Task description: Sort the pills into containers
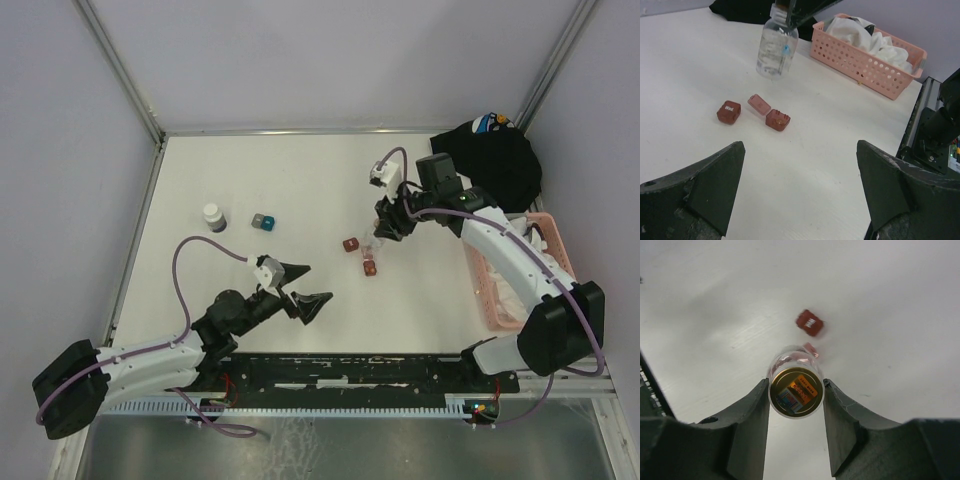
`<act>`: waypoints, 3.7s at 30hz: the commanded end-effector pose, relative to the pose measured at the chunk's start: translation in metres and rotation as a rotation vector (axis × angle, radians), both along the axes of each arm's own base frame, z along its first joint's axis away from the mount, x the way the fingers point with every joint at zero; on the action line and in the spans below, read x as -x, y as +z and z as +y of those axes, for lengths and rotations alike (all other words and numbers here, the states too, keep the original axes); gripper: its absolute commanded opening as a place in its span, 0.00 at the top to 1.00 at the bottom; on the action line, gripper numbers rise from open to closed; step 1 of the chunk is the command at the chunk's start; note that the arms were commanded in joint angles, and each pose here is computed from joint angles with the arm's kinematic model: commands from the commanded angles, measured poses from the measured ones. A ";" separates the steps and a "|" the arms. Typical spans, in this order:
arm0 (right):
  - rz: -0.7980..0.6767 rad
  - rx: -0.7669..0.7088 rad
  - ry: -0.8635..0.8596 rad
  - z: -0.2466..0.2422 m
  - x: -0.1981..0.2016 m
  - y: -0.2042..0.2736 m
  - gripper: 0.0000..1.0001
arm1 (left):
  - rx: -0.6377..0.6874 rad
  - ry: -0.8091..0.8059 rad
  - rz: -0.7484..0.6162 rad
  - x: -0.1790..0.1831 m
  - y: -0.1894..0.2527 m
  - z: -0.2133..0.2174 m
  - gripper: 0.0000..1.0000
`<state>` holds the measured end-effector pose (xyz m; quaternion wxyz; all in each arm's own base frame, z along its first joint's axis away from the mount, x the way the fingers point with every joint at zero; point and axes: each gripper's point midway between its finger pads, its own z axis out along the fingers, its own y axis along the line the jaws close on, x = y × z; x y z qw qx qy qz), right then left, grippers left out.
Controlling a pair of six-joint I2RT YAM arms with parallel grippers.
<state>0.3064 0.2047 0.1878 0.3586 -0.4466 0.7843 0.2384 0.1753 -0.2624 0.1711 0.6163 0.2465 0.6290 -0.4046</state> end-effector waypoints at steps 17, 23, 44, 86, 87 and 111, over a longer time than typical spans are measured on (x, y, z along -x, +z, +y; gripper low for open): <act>-0.071 0.320 -0.689 -0.145 -0.106 -0.048 0.68 | 0.038 0.029 0.012 -0.001 -0.004 0.006 0.02; -0.027 0.369 -0.731 -0.157 -0.110 -0.065 0.61 | 0.041 0.029 0.014 0.000 -0.006 0.008 0.02; -0.094 0.207 -0.692 -0.158 -0.106 -0.025 0.19 | 0.033 -0.011 -0.035 0.007 -0.004 0.006 0.03; 0.655 -0.070 -0.251 -0.024 -0.046 -0.135 0.75 | -0.242 -0.187 -0.335 -0.044 -0.076 -0.091 0.14; 0.659 -0.070 -0.250 -0.024 -0.046 -0.136 0.75 | -0.243 -0.191 -0.330 -0.044 -0.078 -0.092 0.15; 0.811 -0.268 -0.124 0.016 -0.030 -0.133 0.47 | -0.191 -0.248 -0.186 -0.007 -0.078 -0.065 0.21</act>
